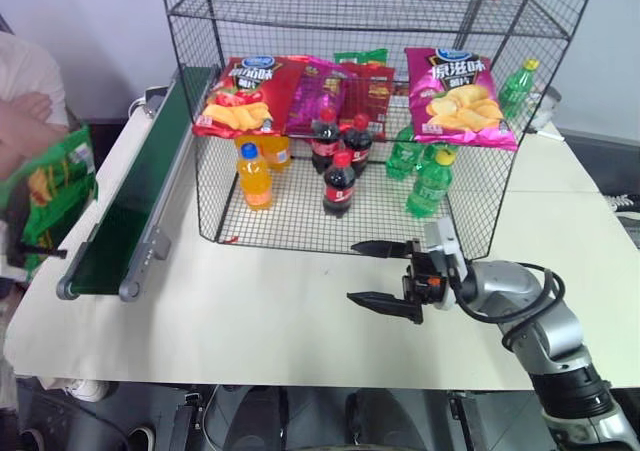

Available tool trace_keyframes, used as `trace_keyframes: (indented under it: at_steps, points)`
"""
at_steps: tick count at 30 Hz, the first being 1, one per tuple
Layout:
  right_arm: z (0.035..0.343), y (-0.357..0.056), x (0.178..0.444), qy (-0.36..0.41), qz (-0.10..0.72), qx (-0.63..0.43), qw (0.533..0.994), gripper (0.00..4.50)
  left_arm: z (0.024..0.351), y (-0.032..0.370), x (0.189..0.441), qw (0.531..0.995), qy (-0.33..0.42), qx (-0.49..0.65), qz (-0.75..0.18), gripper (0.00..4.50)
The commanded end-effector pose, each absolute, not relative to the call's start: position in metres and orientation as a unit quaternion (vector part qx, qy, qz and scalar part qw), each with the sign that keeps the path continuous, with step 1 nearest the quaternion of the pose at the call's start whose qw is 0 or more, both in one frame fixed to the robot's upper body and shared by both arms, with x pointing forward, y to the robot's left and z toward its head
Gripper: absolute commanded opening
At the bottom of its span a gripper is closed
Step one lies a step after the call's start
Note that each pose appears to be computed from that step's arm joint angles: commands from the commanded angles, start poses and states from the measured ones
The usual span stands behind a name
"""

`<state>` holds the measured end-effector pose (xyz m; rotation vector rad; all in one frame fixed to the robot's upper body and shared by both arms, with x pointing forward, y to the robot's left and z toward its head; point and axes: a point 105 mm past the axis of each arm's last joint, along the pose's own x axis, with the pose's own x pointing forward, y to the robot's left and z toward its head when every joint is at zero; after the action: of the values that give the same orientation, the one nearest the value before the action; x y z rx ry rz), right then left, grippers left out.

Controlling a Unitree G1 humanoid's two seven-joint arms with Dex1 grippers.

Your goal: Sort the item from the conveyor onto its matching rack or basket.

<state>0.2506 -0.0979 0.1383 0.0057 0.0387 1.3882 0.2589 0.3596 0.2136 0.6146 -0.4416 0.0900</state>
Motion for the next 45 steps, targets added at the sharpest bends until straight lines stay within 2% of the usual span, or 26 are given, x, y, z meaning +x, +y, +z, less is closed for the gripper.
trace_keyframes:
  at_steps: [1,4,6,11,18,22,28,31,39,45]
  points:
    - [0.148,-0.099,0.252,-0.004,0.635,0.0,0.773,4.5,0.227,0.334,0.265,0.919,-0.236,0.315,-0.006,0.03]
    - [0.15,-0.102,0.256,-0.009,0.623,-0.002,0.782,4.5,0.229,0.318,0.268,0.924,-0.247,0.287,-0.04,0.03]
    - [0.152,-0.105,0.26,-0.012,0.616,-0.003,0.788,4.5,0.23,0.3,0.269,0.933,-0.249,0.241,-0.095,0.03]
    - [0.153,-0.107,0.261,-0.011,0.613,-0.003,0.79,4.5,0.239,0.277,0.257,0.941,-0.234,0.163,-0.184,0.03]
    - [0.155,-0.106,0.266,-0.013,0.613,-0.001,0.79,4.5,0.25,0.247,0.238,0.935,-0.177,-0.004,-0.306,0.03]
    - [0.155,-0.104,0.267,-0.013,0.618,-0.003,0.786,4.5,0.243,0.227,0.221,0.917,-0.115,-0.022,-0.381,0.03]
    - [0.155,-0.105,0.268,-0.011,0.621,-0.005,0.784,4.5,0.235,0.22,0.206,0.914,-0.082,-0.046,-0.395,0.03]
    - [0.155,-0.104,0.267,-0.009,0.624,-0.004,0.782,4.5,0.241,0.215,0.205,0.908,-0.092,-0.08,-0.402,0.03]
    - [0.161,-0.116,0.271,0.008,0.62,0.042,0.784,4.5,0.254,0.195,0.204,0.863,-0.079,-0.175,-0.467,0.03]
    - [0.159,-0.119,0.269,0.017,0.622,0.06,0.78,4.5,0.255,0.177,0.214,0.786,-0.03,-0.275,-0.552,0.03]
